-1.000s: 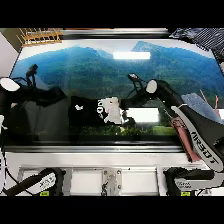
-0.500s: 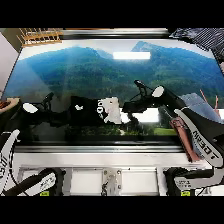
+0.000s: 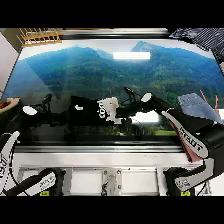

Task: Fold the clothes and pants, and hang the long-sleeved shirts on hangers.

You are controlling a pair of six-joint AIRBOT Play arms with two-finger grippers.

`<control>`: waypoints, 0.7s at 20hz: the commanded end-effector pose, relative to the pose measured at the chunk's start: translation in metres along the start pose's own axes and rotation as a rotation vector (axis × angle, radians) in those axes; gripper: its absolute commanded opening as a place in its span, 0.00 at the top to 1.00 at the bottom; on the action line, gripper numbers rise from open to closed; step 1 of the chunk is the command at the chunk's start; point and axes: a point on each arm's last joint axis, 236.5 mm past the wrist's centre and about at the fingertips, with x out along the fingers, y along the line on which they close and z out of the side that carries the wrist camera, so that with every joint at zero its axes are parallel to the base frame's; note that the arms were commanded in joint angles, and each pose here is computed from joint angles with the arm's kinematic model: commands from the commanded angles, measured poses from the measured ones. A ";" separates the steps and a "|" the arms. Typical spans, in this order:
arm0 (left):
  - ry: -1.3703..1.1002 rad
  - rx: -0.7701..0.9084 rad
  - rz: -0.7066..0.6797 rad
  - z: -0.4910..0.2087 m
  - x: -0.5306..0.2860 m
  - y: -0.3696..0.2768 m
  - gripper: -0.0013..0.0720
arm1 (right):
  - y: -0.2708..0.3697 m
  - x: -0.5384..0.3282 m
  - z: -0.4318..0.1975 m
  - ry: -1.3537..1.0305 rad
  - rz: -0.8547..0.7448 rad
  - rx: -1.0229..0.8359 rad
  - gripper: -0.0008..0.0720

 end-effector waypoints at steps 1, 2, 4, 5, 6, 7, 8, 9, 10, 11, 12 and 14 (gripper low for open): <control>-0.002 0.021 0.062 0.013 -0.025 0.023 0.98 | -0.003 -0.007 0.006 -0.020 -0.002 0.013 0.97; 0.003 0.029 0.085 0.016 -0.034 0.031 0.97 | -0.004 -0.011 0.008 -0.029 -0.006 0.027 0.97; 0.021 0.041 0.114 0.016 -0.044 0.042 0.98 | -0.005 -0.014 0.011 -0.036 -0.008 0.026 0.97; 0.027 0.060 0.116 0.014 -0.044 0.043 0.97 | -0.004 -0.014 0.010 -0.036 -0.008 0.026 0.97; 0.033 0.066 0.121 0.012 -0.041 0.044 0.97 | -0.004 -0.014 0.010 -0.036 -0.008 0.026 0.97; 0.039 0.070 0.121 0.009 -0.038 0.044 0.97 | -0.004 -0.014 0.011 -0.037 -0.008 0.025 0.97; 0.046 0.071 0.118 0.006 -0.035 0.043 0.97 | -0.004 -0.014 0.010 -0.036 -0.008 0.025 0.95; 0.052 0.078 0.118 0.004 -0.034 0.041 0.97 | -0.004 -0.014 0.011 -0.037 -0.007 0.025 0.88; 0.051 0.086 0.118 0.005 -0.034 0.039 0.87 | -0.004 -0.016 0.012 -0.042 -0.007 0.022 0.58; 0.039 0.092 0.117 0.011 -0.038 0.037 0.54 | -0.004 -0.020 0.015 -0.051 -0.007 0.018 0.30; 0.028 0.098 0.117 0.017 -0.044 0.033 0.46 | -0.006 -0.027 0.019 -0.065 -0.006 0.022 0.22; -0.015 0.115 0.114 0.031 -0.061 0.023 0.46 | -0.014 -0.049 0.027 -0.092 0.001 0.021 0.22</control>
